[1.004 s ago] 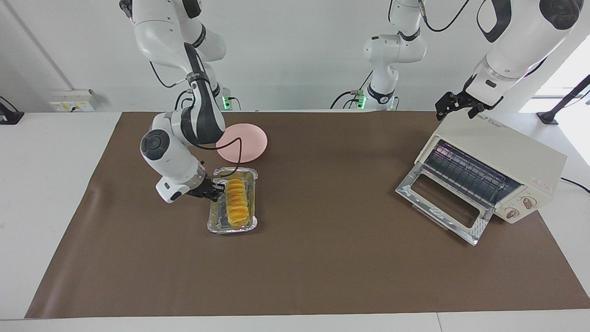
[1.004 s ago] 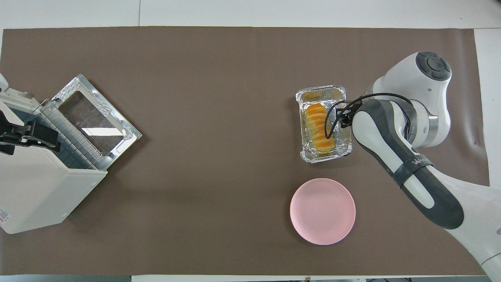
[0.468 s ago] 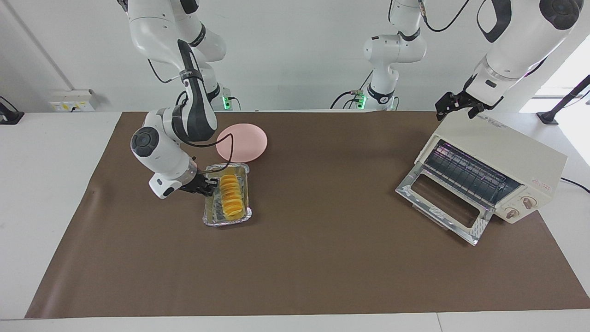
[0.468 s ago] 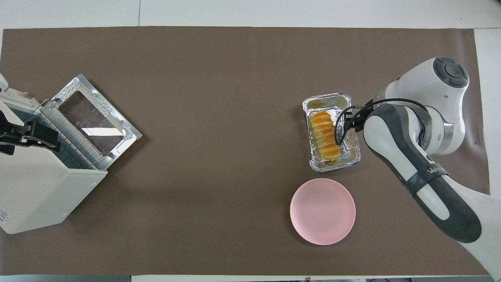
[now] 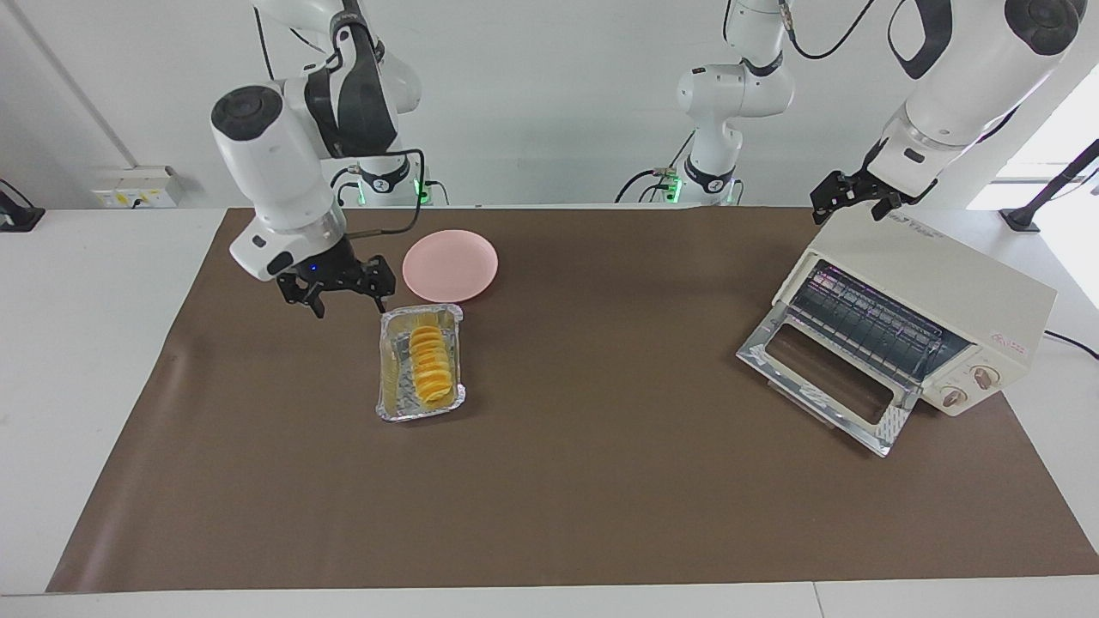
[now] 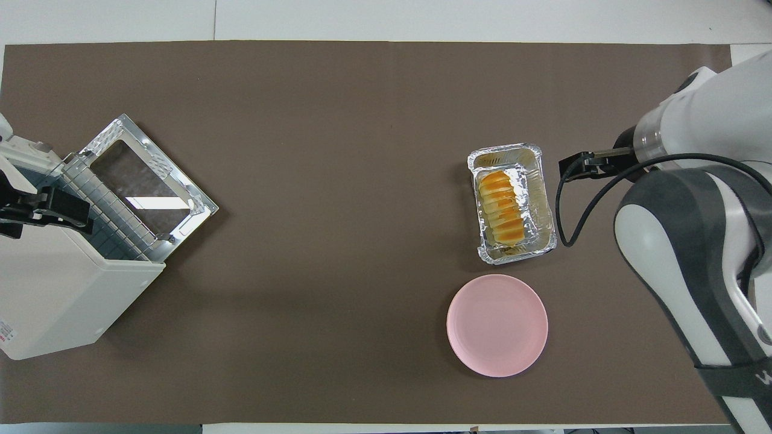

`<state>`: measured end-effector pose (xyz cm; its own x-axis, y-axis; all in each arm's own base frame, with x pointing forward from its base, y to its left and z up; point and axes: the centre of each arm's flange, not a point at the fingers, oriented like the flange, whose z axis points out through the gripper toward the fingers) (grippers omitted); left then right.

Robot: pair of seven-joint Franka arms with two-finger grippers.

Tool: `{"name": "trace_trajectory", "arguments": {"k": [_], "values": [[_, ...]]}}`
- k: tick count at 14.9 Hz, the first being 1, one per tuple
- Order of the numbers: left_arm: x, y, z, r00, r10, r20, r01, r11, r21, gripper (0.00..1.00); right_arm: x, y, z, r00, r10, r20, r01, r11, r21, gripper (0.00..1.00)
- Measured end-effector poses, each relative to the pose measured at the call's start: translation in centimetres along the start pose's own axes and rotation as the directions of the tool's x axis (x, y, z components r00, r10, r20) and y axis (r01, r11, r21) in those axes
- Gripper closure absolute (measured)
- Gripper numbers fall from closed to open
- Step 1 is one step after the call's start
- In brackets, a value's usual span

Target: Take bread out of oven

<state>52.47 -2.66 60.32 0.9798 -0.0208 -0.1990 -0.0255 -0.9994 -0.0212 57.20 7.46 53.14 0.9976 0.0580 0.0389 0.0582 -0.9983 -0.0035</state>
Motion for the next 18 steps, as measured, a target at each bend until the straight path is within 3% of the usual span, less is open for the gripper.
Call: {"name": "trace_trajectory", "arguments": {"k": [3, 7, 18], "values": [[0.0, 0.0, 0.0, 1.000, 0.000, 0.000, 0.000, 1.000, 0.000, 0.00, -2.6, 1.3, -3.8, 0.999, -0.029, 0.021, 0.030, 0.999, -0.024, 0.00], [0.0, 0.0, 0.0, 1.000, 0.000, 0.000, 0.000, 1.000, 0.000, 0.00, -4.9, 3.9, -5.7, 0.997, -0.005, 0.080, 0.007, 0.999, -0.033, 0.00], [0.0, 0.0, 0.0, 1.000, 0.000, 0.000, 0.000, 1.000, 0.000, 0.00, -5.2, 4.8, -6.5, 0.995, 0.015, 0.094, -0.012, 0.999, -0.034, 0.00]]}}
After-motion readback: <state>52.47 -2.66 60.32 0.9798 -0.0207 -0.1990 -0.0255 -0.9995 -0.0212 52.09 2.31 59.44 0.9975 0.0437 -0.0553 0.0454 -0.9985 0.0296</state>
